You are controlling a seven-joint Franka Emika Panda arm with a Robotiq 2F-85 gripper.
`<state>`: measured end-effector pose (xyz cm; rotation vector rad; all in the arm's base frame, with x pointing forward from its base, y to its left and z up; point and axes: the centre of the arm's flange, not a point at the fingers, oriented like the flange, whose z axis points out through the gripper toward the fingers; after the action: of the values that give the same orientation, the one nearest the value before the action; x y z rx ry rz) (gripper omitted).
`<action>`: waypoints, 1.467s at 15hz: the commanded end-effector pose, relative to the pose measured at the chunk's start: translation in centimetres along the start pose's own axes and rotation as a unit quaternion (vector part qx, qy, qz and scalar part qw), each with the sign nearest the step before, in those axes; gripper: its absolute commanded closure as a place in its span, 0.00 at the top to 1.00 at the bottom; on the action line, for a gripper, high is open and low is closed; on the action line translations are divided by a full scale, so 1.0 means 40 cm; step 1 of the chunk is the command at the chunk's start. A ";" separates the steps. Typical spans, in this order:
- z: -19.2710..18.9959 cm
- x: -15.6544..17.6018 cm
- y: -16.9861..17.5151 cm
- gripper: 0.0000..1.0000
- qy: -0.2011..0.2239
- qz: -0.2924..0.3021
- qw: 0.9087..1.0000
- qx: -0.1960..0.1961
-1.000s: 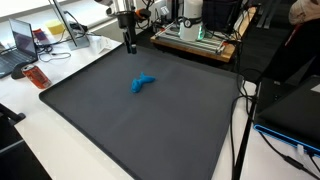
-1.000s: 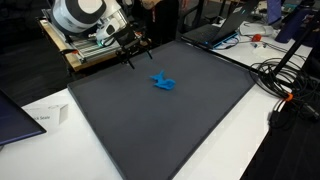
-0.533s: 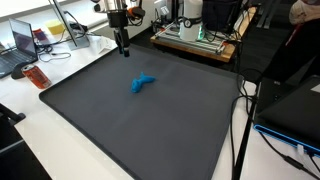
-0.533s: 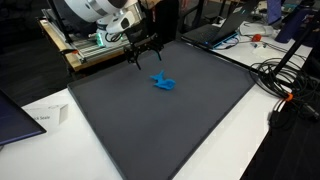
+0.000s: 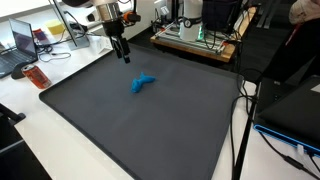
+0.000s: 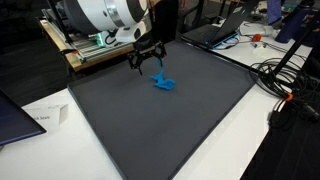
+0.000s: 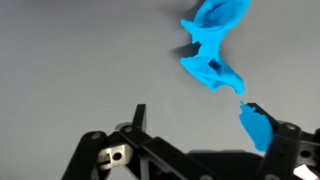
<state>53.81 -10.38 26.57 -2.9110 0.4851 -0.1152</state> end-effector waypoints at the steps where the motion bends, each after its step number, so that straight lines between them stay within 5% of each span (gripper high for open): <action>1: -0.001 0.084 -0.073 1.00 -0.035 -0.007 0.999 -0.001; 14: 0.141 0.072 -0.252 1.00 -0.022 -0.090 0.994 -0.051; 22: 0.230 0.099 -0.284 1.00 -0.019 -0.150 0.982 -0.115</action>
<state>59.32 -0.27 20.65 -3.1469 0.0779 -0.1109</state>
